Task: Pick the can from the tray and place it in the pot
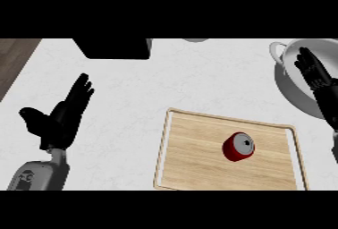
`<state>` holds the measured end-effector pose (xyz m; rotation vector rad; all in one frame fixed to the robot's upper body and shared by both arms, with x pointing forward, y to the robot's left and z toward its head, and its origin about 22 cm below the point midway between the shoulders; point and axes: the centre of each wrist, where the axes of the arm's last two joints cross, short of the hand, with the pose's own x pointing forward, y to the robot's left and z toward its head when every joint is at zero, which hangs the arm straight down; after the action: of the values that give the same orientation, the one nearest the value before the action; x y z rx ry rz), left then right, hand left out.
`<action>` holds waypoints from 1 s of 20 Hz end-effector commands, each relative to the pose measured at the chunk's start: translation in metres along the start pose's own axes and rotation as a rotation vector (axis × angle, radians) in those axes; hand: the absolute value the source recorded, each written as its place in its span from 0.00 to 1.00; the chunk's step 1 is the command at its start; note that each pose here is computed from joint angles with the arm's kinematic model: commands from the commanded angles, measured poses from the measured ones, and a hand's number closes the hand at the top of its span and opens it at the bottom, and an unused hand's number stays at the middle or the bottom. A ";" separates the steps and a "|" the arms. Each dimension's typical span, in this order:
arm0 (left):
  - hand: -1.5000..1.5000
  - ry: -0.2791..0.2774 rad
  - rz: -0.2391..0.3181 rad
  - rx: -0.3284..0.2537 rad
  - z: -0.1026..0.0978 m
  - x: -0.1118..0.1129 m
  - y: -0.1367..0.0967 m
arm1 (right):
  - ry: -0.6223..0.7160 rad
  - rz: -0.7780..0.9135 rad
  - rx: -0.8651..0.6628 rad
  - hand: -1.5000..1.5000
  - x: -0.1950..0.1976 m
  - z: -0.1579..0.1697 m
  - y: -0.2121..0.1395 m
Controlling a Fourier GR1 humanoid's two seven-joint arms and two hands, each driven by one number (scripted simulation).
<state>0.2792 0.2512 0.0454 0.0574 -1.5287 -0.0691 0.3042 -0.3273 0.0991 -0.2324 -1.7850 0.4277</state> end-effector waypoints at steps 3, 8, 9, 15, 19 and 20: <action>0.50 -0.084 -0.019 0.123 0.013 -0.008 0.018 | -0.366 0.022 -0.144 1.00 0.028 0.029 -0.016; 0.50 -0.096 0.019 0.205 0.028 -0.023 0.015 | -0.179 0.297 -0.640 0.00 0.000 0.075 -0.071; 0.50 -0.105 0.011 0.226 0.036 -0.028 0.015 | -0.164 0.295 -0.673 0.00 -0.013 0.094 -0.054; 0.50 -0.133 0.018 0.151 0.046 -0.028 -0.007 | -0.510 0.228 -0.649 0.00 0.016 0.152 0.051; 0.50 -0.157 0.049 0.135 0.038 -0.044 -0.023 | -0.490 0.279 -0.583 0.00 0.041 0.192 0.078; 0.50 -0.147 0.034 0.120 0.052 -0.038 -0.014 | -0.433 0.348 -0.566 0.00 0.044 0.200 0.069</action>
<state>0.2333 0.2431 0.0099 0.1473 -1.6802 0.0653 0.1314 -0.2936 0.0627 -0.8297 -2.3210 0.1317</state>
